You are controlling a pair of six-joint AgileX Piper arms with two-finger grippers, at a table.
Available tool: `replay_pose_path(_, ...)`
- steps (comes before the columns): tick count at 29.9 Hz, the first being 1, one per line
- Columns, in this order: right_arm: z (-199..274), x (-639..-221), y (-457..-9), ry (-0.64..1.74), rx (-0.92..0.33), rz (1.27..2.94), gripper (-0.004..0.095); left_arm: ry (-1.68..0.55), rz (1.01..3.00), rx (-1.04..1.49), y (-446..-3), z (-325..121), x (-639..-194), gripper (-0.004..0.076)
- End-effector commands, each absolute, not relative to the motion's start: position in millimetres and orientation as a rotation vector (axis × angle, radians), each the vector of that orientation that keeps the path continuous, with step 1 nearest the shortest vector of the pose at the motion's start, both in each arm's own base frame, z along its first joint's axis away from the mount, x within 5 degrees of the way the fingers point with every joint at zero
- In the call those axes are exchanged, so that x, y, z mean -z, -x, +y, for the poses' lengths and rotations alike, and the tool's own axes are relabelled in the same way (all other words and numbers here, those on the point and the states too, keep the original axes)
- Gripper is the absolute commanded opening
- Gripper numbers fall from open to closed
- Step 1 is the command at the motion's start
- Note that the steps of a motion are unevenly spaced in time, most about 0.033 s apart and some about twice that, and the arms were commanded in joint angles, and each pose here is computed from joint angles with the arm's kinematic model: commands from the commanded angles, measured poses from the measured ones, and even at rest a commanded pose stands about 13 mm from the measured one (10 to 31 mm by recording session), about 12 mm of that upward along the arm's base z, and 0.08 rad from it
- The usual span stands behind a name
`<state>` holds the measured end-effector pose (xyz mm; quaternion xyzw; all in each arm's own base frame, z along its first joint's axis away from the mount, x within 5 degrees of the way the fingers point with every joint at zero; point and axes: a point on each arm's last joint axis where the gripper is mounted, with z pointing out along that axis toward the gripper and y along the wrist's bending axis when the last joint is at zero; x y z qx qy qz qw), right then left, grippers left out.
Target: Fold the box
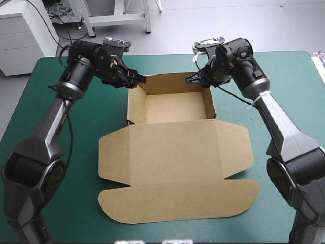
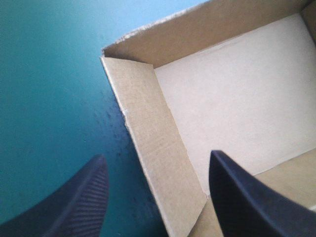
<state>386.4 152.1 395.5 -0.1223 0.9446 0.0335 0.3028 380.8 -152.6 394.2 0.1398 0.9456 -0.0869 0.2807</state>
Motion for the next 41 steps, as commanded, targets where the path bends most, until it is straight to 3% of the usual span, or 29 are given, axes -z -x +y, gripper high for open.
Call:
replay_pose_path(1,137,-440,-362,0.306,-0.085,2.385,0.0391,-0.411,2.383,0.249,-335,-135,-458,0.0427)
replay_pose_path(7,134,-441,-364,0.303,-0.039,2.378,0.0391,-0.457,2.283,0.258,-287,-118,-492,0.0356)
replay_pose_path(13,137,-419,-381,0.311,0.031,2.421,0.0390,-0.557,2.262,0.205,-234,-97,-490,0.0168)
replay_pose_path(19,137,-378,-409,0.301,0.057,2.521,0.0390,-0.525,2.159,0.207,-179,-74,-459,-0.0008)
replay_pose_path(32,147,-319,-444,0.340,-0.041,2.607,0.0362,-0.468,2.077,0.233,-80,-35,-335,-0.0008)
replay_pose_path(35,148,-316,-445,0.339,-0.051,2.614,0.0229,-0.439,2.072,0.250,-66,-30,-315,-0.0008)
replay_pose_path(38,148,-316,-445,0.350,-0.044,2.612,-0.0008,-0.414,2.057,0.264,-55,-25,-301,-0.0008)
replay_pose_path(41,144,-316,-446,0.338,-0.040,2.617,-0.0018,-0.410,2.029,0.265,-46,-21,-293,-0.0008)
